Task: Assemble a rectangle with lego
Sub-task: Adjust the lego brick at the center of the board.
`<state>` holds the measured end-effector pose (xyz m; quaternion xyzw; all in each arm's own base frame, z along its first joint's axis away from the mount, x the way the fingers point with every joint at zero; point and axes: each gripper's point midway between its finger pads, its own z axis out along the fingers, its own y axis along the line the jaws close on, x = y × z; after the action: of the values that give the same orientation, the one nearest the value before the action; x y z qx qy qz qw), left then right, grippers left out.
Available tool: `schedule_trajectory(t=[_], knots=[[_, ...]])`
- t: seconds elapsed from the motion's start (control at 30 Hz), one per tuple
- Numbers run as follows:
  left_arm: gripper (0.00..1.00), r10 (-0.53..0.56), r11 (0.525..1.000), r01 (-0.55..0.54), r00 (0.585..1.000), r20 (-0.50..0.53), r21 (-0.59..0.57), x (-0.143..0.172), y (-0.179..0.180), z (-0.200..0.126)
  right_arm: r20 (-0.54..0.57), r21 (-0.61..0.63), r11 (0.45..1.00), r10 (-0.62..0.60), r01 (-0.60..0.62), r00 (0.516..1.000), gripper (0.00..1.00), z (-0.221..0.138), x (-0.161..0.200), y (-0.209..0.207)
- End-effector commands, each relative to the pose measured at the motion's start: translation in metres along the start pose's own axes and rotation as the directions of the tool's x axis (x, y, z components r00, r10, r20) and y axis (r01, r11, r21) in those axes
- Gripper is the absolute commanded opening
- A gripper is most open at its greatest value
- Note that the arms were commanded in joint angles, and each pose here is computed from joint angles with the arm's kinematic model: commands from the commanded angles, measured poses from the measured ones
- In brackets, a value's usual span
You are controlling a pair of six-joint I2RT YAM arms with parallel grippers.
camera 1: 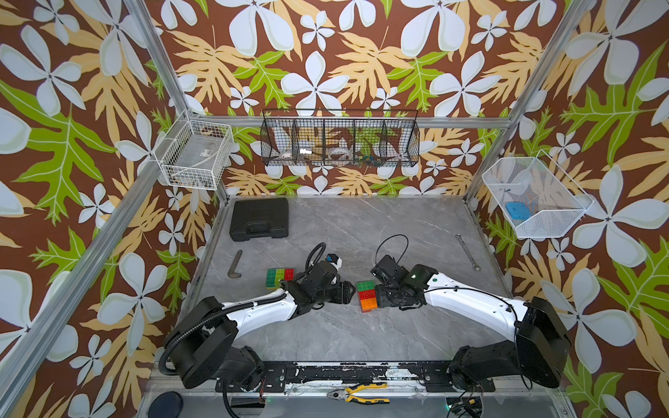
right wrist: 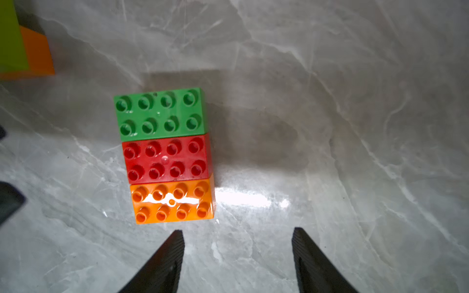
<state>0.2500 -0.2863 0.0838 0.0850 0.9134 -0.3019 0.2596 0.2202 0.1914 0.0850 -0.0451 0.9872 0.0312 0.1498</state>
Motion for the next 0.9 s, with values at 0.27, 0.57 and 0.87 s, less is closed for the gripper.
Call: schedule_trajectory(t=[0.27,0.57,0.87], knots=[[0.58,-0.027,0.999,0.030,0.995,-0.097,0.022,0.031,-0.015,0.011,-0.022,-0.082,0.994,-0.076,0.074,0.997,0.66,0.015,-0.004,0.023],[0.56,-0.017,0.999,0.021,0.990,-0.139,0.031,0.042,-0.019,0.019,-0.048,-0.093,0.992,-0.085,0.081,0.995,0.65,0.023,0.003,0.026],[0.54,-0.008,0.999,0.014,0.988,-0.156,0.039,0.047,-0.021,0.028,-0.097,-0.046,0.995,-0.092,0.087,0.991,0.62,0.042,0.019,0.015]])
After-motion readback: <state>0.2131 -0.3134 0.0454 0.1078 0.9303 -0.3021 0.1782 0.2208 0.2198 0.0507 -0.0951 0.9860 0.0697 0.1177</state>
